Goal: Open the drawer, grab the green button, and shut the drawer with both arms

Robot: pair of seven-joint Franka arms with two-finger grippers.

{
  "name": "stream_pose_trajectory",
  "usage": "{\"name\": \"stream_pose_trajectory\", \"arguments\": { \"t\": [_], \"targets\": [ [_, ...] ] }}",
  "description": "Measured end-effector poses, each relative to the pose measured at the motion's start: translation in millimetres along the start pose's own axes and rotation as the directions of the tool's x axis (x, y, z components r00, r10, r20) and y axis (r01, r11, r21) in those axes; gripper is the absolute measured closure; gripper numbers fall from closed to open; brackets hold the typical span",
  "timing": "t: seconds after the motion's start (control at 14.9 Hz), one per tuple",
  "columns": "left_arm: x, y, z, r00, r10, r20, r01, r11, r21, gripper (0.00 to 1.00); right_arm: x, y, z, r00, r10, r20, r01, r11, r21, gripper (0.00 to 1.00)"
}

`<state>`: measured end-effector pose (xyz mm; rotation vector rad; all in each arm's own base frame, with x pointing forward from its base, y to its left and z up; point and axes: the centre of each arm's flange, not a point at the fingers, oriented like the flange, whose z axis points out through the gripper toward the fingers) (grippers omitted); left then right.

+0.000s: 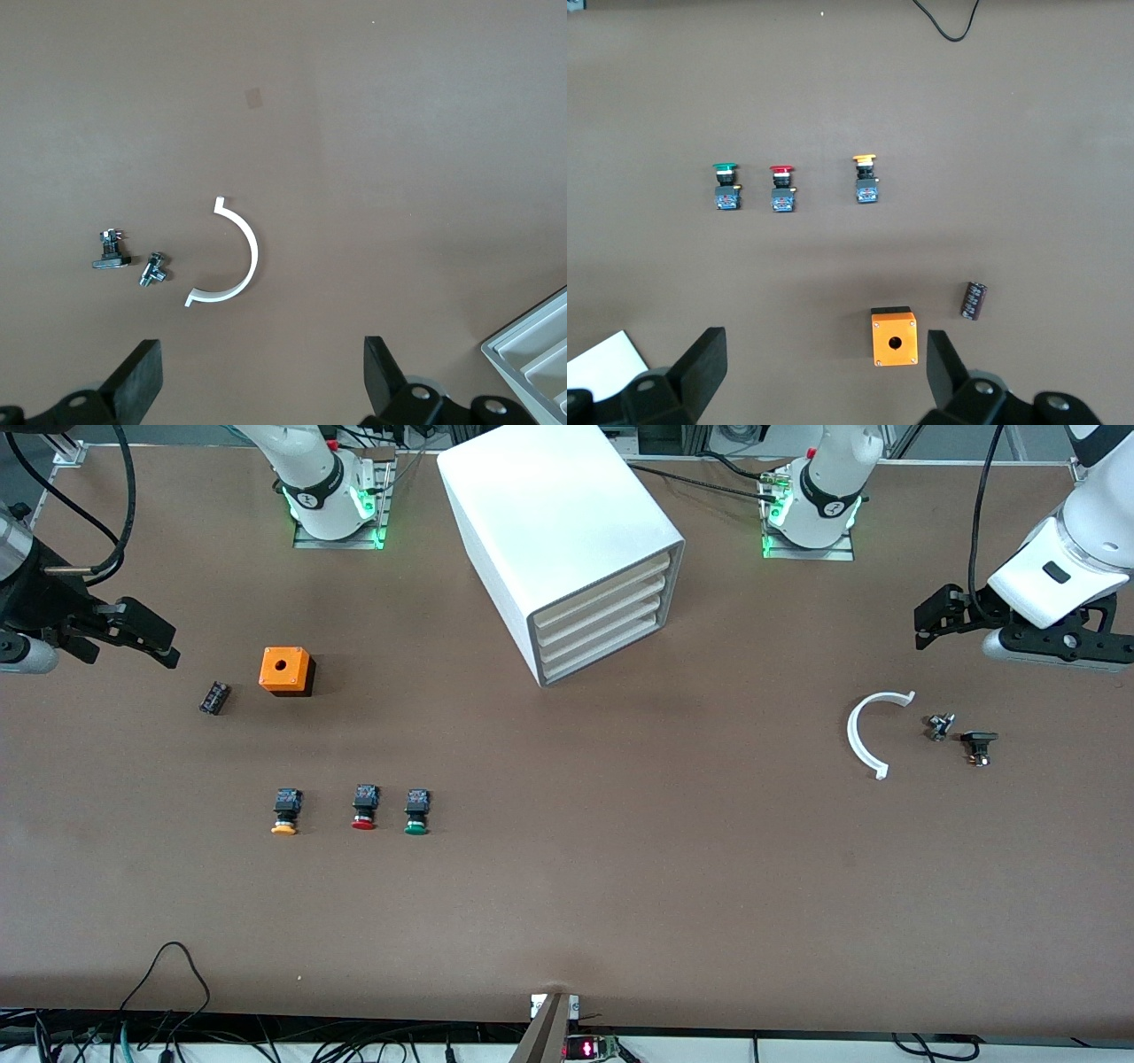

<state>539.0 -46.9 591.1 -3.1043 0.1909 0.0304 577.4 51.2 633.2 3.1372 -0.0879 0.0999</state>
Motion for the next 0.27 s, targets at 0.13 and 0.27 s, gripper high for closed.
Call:
{"name": "stream_pose_trajectory", "arguments": {
  "t": [0.13,0.27],
  "targets": [
    [-1.0,0.0,-2.2,1.0,0.0,-0.004,0.0,1.0,0.0,0.0,1.3,-0.8,1.5,1.0,0.001,0.003,-0.001,1.0,0.009,0.0],
    [-1.2,0.0,-2.7,1.0,0.0,-0.005,0.0,1.0,0.0,0.0,1.7,-0.8,2.2,1.0,0.001,0.005,-0.001,1.0,0.01,0.0]
  ]
}}
